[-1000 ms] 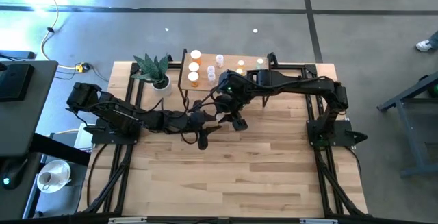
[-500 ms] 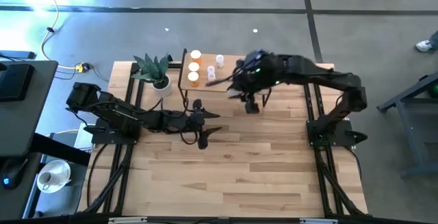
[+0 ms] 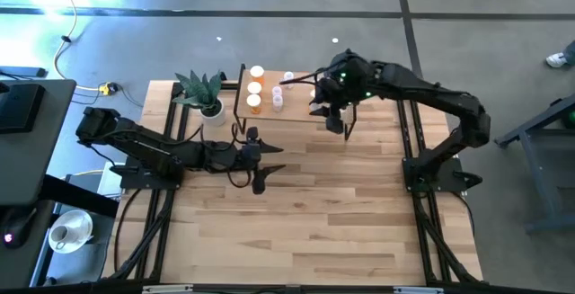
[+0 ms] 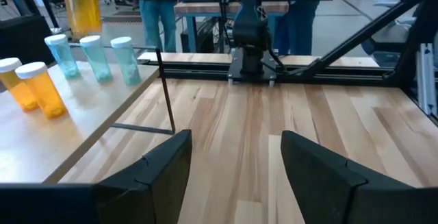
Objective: Pick and place medicine bottles onto shelf by color
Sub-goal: Adjust the orange pill bottle on the shelf
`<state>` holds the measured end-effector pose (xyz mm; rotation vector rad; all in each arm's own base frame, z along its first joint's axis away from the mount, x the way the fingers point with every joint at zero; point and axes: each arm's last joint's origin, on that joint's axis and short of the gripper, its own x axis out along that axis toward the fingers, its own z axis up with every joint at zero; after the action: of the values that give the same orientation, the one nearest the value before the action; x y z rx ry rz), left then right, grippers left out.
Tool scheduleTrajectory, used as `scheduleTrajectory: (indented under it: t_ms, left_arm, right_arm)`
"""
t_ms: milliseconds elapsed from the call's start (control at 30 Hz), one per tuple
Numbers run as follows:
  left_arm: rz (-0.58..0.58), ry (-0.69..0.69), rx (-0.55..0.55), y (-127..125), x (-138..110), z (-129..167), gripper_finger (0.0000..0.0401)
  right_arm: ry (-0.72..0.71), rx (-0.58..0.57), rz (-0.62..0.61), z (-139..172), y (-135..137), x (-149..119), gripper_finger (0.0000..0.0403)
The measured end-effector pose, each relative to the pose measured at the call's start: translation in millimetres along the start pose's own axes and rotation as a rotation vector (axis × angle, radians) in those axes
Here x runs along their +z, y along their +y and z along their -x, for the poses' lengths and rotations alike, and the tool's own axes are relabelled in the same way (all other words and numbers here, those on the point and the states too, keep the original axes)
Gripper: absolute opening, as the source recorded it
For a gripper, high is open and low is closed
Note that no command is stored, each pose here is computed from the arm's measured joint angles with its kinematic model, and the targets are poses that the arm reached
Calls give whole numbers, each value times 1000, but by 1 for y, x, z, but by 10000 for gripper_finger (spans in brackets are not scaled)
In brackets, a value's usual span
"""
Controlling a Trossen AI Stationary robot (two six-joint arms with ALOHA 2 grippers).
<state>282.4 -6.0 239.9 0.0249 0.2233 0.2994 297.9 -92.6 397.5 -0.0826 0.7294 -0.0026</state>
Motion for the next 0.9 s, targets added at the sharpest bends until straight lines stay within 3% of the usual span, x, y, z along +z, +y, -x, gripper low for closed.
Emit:
scheduleTrajectory:
  t_ms: [167,367,700,900]
  left_arm:
    - [-10,16,-12,1,6,12,214]
    - [-31,74,-22,1,0,17,214]
    - [105,38,-21,5,-39,23,214]
    - [145,52,-24,5,-48,25,214]
  right_arm:
    - [26,-28,-94,-30,-18,-28,121]
    - [66,-43,-194,-42,-27,-48,121]
    - [54,-62,-223,-57,-34,-52,121]
    - [92,-68,-245,-70,-40,-57,121]
